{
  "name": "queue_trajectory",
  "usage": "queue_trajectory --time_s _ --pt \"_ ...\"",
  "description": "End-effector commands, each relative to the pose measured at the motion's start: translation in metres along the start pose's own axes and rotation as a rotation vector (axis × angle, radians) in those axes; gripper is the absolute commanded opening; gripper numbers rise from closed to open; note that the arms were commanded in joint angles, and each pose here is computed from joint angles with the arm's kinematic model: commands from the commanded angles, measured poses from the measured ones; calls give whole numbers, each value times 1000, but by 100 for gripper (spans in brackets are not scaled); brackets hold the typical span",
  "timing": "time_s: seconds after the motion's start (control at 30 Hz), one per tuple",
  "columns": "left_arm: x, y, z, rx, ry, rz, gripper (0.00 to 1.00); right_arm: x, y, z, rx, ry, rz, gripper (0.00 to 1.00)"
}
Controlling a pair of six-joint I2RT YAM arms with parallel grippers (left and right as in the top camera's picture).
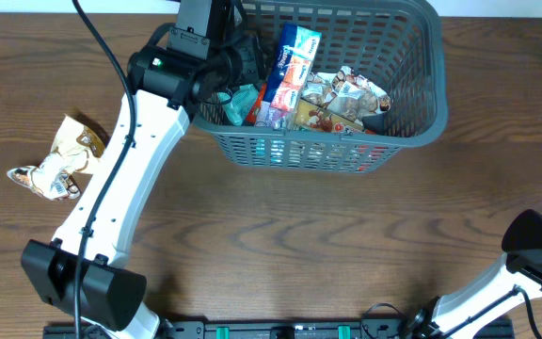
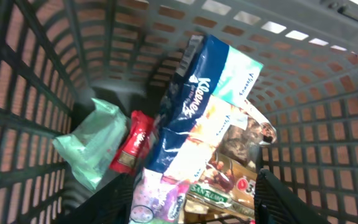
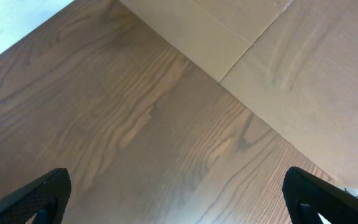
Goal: Pack container
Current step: 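Carry the wipes pack over the basket and drop it inside, then withdraw the left gripper toward the crumpled snack bag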
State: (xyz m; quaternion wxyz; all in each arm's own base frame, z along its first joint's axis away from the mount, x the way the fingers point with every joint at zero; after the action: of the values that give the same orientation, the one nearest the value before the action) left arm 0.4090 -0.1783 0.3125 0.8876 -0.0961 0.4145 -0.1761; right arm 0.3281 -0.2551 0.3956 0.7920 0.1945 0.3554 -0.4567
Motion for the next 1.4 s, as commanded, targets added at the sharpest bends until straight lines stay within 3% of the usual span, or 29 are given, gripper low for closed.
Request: queue_trajectory --time_s 0.0,0.2,0.37,0.6,0.77,0.93,1.13,1.27,1.37 --pt "-22 8 23 11 -89 33 52 6 -2 -1 11 13 -13 99" --pt "-69 30 61 33 -211 76 55 6 -2 -1 11 13 -13 99" --pt "-134 56 90 42 -331 204 56 6 -2 -1 11 13 -13 99" --pt "-198 124 67 -61 -259 566 60 6 -2 -1 11 13 -13 99" --pt "-213 171 36 -315 -171 667 60 6 -2 -1 11 13 -13 99" --pt "-237 210 18 -666 -241 742 60 6 -2 -1 11 13 -13 99" --pt "-243 239 7 -967 -326 782 61 6 -2 -1 11 13 -13 99" --pt "-224 257 0 -1013 -274 814 61 6 -2 -1 11 13 -13 99" --pt "-205 278 -6 -916 -173 899 61 6 -2 -1 11 12 -13 99"
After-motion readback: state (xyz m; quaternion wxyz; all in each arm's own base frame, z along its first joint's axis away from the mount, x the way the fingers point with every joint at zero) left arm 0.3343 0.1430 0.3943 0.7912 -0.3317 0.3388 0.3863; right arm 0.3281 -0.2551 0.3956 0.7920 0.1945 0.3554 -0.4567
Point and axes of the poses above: each gripper's point midway between its finger pads, its own x axis out along the fingers, its own y axis along the line the jaws close on, z = x × y, the point moved 5 cm from there along -x, back along the fingers, and after that the axes turned 10 degrees about x, right-handed, at the moved point
